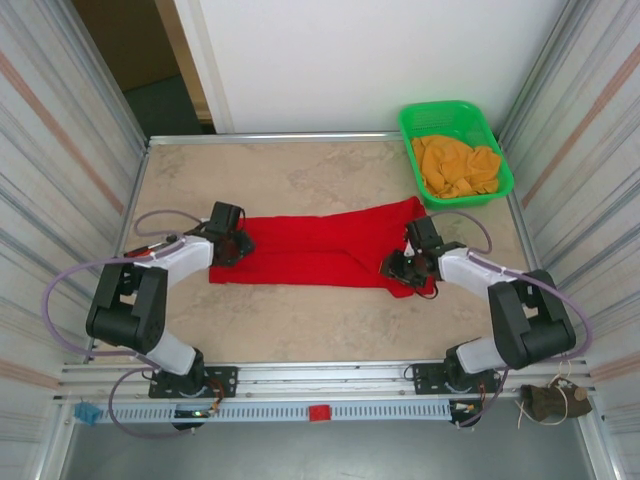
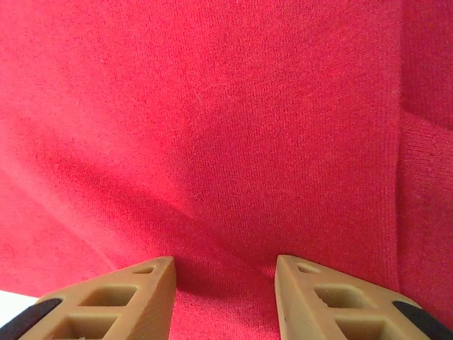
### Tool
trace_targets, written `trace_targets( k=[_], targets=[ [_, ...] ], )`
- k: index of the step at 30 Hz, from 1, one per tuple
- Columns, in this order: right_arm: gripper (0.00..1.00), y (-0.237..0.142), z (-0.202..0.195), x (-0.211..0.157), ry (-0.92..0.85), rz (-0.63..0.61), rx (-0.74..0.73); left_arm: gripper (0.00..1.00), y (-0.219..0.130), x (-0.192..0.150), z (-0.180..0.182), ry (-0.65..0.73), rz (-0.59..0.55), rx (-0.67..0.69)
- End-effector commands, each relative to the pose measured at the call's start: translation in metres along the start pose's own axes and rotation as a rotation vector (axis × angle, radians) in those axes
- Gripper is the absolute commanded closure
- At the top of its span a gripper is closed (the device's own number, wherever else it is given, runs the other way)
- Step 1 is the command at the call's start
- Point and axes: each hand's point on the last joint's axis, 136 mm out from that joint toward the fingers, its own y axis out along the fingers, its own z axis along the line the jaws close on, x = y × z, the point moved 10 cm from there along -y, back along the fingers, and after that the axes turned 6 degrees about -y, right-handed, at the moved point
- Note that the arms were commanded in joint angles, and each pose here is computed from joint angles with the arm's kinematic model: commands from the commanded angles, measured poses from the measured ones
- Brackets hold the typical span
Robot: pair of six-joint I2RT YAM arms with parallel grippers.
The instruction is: Fold the inside-out t-shirt
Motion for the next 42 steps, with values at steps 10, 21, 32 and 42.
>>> trace_targets(
  k=[10,21,32,42],
  targets=[
    [0.52,-0.079,-0.001,0.029,0.051,-0.174,0.026,0.56,-0.049,0.036,0.002,0.033,-0.161,-0.025],
    [0.31,-0.075,-0.063,0.095,0.216,-0.21,-0.073,0.55,-0.081,0.043,-0.032,0.164,-0.163,-0.208],
    [0.3,-0.025,-0.087,0.116,0.258,-0.114,-0.125,0.55,-0.049,0.025,-0.06,0.223,-0.028,-0.253],
    [0.33,-0.01,-0.07,0.108,0.188,-0.109,-0.035,0.55,-0.037,0.018,-0.068,0.238,0.013,-0.253]
  ],
)
